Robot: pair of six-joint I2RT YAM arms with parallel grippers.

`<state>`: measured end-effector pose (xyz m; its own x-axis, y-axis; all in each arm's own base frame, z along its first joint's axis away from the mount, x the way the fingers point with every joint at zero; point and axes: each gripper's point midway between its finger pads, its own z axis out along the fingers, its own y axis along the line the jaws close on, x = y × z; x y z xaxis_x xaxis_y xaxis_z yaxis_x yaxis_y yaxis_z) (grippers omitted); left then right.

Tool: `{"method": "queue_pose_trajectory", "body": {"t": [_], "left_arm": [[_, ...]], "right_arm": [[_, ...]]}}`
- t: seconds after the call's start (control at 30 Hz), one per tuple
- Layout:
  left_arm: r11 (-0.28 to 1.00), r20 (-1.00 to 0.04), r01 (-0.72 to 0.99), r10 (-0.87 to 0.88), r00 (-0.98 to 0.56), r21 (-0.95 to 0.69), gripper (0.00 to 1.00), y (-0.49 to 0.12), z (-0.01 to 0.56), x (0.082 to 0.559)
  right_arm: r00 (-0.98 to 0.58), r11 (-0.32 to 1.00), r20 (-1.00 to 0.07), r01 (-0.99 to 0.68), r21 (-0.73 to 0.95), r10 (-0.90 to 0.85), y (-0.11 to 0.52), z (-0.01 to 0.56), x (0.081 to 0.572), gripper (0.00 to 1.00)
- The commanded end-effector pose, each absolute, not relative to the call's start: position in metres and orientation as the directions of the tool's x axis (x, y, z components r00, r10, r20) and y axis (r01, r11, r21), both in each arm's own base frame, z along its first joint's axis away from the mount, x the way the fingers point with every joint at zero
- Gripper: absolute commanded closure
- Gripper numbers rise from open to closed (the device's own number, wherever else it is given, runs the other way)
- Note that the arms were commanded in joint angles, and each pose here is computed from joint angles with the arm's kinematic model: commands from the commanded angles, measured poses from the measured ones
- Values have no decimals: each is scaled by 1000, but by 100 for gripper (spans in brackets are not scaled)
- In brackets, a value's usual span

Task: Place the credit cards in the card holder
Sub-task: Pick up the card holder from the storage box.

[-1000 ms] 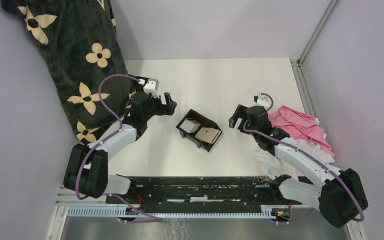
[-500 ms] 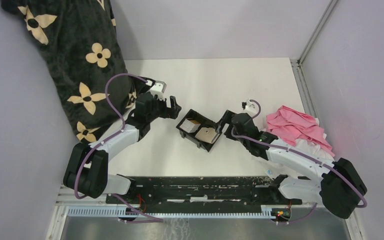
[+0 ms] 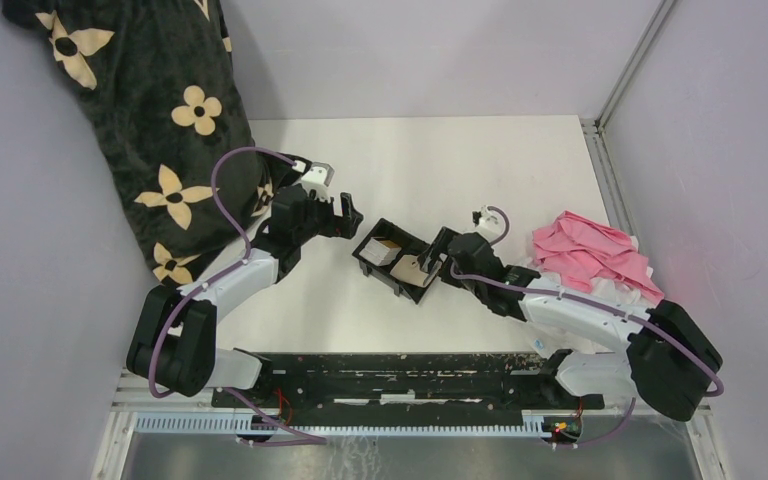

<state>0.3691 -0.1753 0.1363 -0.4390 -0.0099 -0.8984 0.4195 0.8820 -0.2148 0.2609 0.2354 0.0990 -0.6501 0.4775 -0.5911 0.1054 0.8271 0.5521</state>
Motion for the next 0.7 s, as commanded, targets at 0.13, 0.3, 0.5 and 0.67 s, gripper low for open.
{"method": "queue_pose_trajectory", "body": {"t": [0.13,0.3,0.5,0.67], "left_arm": [[863,-926,474,20,-377,-175,6,-184,156,377],[862,-926,476,21,-377,-174,6,-185,155,376],[860,-925,480,25,-378,-173,7,-185,155,376],[860,-925,480,27,-379,-172,7,-186,154,376]], "right_arm": [[-626,793,-576,116,598,526,250,104,267,12],[-637,790,-561,128,600,529,254,96,265,13],[-641,779,-547,130,614,538,260,93,266,20],[-645,778,-543,131,614,537,263,90,268,26]]}}
